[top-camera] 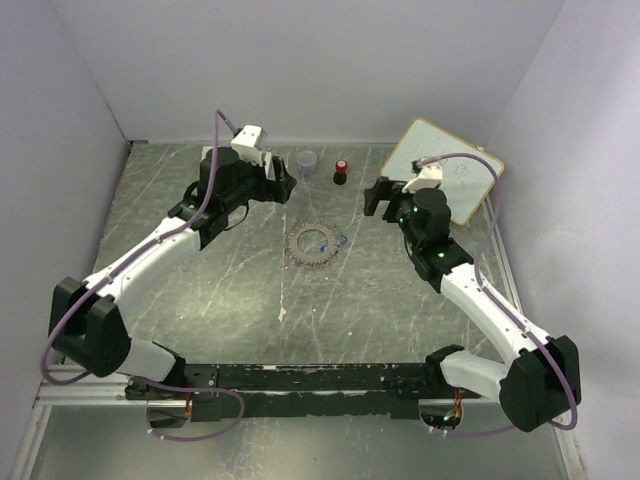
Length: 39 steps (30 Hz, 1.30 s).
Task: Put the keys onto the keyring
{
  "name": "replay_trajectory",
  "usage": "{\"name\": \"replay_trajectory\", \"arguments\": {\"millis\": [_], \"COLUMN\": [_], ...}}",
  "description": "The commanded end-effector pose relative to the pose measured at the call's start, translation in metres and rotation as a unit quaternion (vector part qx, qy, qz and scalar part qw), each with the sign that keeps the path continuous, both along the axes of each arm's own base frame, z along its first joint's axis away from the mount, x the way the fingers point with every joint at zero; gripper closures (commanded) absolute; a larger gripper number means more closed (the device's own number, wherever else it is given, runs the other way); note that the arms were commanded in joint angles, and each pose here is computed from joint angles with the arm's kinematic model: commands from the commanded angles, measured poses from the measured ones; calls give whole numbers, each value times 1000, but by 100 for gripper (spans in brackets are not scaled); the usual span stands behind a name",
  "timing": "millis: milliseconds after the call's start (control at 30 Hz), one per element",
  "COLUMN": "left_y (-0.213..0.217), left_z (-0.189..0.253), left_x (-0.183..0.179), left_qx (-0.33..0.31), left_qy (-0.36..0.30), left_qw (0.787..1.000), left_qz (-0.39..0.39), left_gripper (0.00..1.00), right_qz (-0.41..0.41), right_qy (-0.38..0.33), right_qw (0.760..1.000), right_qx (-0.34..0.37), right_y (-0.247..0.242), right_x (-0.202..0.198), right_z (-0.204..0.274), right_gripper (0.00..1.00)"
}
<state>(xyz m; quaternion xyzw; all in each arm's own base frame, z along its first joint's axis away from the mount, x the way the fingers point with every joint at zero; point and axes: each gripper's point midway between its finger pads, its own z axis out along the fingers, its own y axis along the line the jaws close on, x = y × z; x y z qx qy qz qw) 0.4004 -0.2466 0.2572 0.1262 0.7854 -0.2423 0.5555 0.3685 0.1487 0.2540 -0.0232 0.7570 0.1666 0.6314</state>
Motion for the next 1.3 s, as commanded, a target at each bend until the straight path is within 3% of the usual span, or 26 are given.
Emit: {"name": "replay_trajectory", "arguments": {"millis": [0,200,533,833,1100,1267], "left_y": [29,48,59,55,53,58], "left_z": [48,80,103,111,115,114], "left_x": [-8,-26,-42,-41,-38,-41], "left_qx": [-13,-38,-41,-37,-40,-34], "left_qy": [-53,-95,-147,-146,-138,-140], "left_qw": [997,991,984,985,986,985], "left_qz": [60,83,88,83,88,93], "left_gripper": [0,0,0,0,0,0], "right_qz": [-204,-291,-299,-261,-386,-379], "right_qy": [-2,-5,9,-20,25,0], "right_qw": [978,954,951,959,916,922], "right_qx": [41,73,75,108,106,85], "right_y": [-75,-110,-116,-100,-131,-136], "right_x": [5,-8,-7,5,11,5], "right_z": [11,1,-14,3,2,5], "right_gripper": [0,0,0,0,0,0]}}
